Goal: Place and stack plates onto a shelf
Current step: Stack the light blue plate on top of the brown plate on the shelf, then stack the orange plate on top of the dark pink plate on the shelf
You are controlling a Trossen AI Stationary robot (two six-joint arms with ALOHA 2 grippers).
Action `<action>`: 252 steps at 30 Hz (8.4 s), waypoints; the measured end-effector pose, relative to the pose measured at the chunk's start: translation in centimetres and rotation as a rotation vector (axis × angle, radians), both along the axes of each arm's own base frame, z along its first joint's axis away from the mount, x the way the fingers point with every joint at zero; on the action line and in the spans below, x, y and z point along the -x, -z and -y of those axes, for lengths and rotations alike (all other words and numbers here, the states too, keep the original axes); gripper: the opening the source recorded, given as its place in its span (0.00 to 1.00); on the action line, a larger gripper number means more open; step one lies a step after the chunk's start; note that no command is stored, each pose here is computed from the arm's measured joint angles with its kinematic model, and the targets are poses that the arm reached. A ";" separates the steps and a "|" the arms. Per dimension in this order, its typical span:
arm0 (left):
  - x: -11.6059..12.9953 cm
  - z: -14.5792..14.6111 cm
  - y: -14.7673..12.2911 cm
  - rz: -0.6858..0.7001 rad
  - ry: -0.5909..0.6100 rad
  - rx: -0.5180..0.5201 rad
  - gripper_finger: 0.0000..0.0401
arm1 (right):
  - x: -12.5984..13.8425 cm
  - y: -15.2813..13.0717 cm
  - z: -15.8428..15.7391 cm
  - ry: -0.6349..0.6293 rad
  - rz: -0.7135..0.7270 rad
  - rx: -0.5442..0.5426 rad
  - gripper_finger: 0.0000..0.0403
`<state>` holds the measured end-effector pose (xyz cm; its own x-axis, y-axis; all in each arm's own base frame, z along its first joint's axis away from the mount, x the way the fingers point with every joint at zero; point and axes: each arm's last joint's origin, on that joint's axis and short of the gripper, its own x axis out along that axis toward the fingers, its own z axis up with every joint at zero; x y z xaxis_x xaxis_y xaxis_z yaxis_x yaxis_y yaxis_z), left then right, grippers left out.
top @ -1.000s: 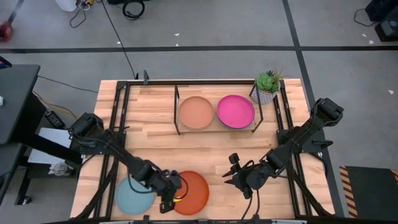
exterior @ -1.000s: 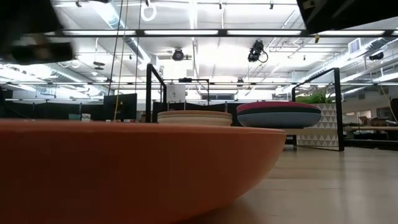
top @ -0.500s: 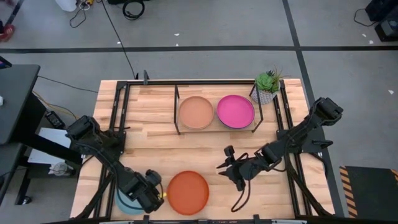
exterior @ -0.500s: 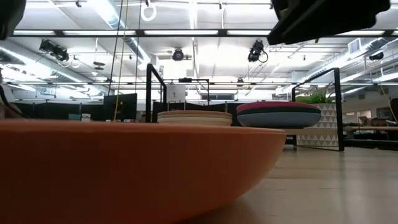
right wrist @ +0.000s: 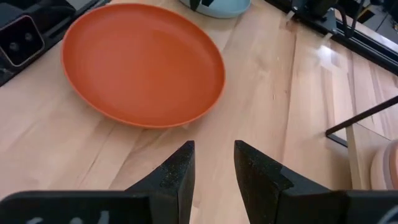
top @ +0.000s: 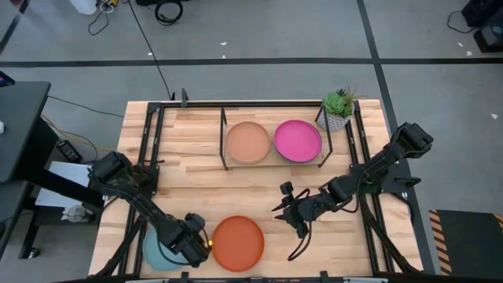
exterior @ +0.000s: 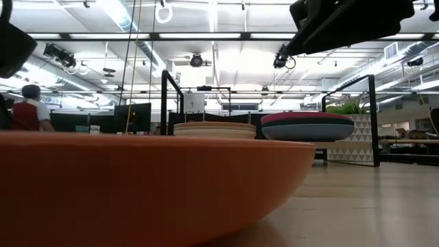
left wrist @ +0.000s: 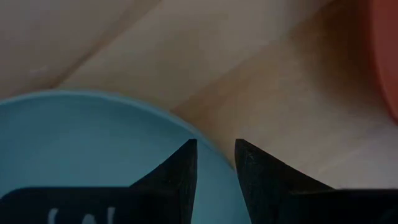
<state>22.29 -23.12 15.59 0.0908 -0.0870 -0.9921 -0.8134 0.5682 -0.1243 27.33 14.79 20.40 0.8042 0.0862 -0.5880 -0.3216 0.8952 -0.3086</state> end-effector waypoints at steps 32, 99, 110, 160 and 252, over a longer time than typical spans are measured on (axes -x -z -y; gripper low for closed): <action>-0.4 0.3 -4.3 0.076 0.370 0.119 0.04 | -0.1 0.0 0.0 -0.030 -0.008 -0.031 0.29; -15.2 -22.4 -5.7 0.223 0.873 -0.695 0.07 | 4.9 0.9 -6.3 -0.133 -0.129 -0.375 0.29; -15.8 -22.3 -7.9 0.246 0.846 -0.704 0.27 | 4.9 0.9 -6.3 -0.138 -0.127 -0.369 0.29; -4.7 -4.6 -1.8 0.955 1.370 -0.574 0.02 | 3.2 -3.1 -7.1 -0.224 0.253 -0.612 0.29; 4.1 -11.0 1.4 1.353 0.989 -0.781 0.06 | -7.5 7.6 -11.2 -0.210 -0.251 0.389 0.25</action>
